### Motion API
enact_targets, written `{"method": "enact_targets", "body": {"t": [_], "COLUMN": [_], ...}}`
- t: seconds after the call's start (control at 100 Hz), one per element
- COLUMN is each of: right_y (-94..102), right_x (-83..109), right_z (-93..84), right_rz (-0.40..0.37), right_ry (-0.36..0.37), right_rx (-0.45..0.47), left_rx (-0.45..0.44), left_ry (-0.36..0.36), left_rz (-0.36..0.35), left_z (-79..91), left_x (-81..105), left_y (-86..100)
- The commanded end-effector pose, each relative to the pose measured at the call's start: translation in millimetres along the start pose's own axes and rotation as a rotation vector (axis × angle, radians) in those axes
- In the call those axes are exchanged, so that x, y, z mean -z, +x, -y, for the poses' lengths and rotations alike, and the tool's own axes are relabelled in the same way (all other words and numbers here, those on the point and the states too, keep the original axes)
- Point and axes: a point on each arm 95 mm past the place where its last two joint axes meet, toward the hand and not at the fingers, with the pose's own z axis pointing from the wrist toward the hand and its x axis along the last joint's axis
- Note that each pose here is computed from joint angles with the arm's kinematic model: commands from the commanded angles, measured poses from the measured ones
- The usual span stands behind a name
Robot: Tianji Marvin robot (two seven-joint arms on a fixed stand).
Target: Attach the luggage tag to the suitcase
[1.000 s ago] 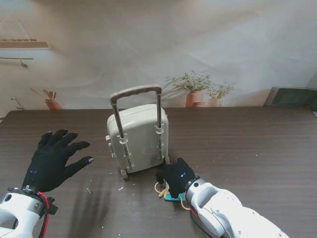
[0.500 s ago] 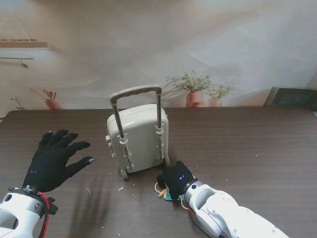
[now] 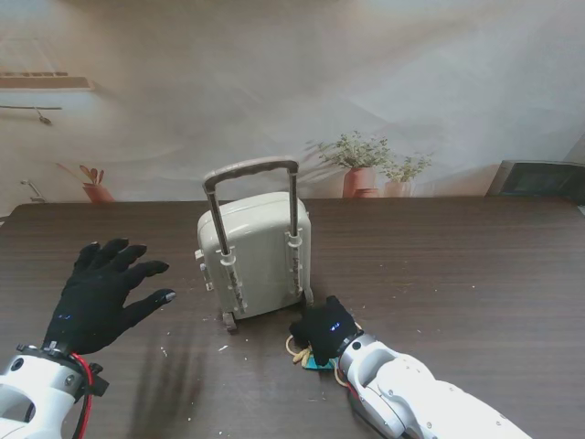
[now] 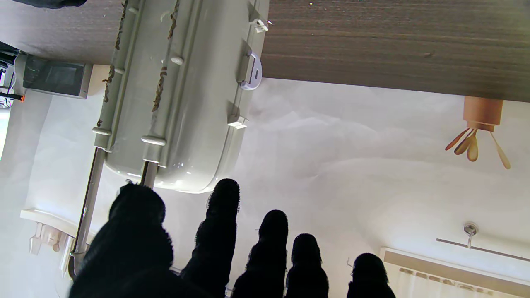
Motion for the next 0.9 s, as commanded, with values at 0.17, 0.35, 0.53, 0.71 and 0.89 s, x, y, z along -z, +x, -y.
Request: {"method": "enact_targets", "body": {"t": [0.17, 0.35, 0.53, 0.71, 0.89], "right_y": [-0.8, 0.4, 1.1, 2.9, 4.3], "right_x": [3.0, 4.2, 8.6, 16.1, 27.4], "right_z": [21.0, 25.9, 21.4, 2.8, -19.2], "right_rz": [0.018, 0.014, 0.005, 0.011, 0.005], "right_ry": [0.045, 0.054, 0.052, 0.023, -0.025], "right_rx": [0.008, 0.011, 0.005, -0.037, -0.102], "left_rx": [-0.004, -0.003, -0.003, -0.002, 0.001], "left_ry": [0.012, 0.025, 0.032, 0.037, 0.044], "left_rz": [-0.026, -0.029, -0.030, -0.033, -0.036], "left_z": [7.6, 8.2, 8.6, 8.9, 9.4], "left_x": [0.0, 0.4, 0.9, 1.5, 2.2], "left_y": [8.2, 8.8, 9.1, 9.4, 9.7]}}
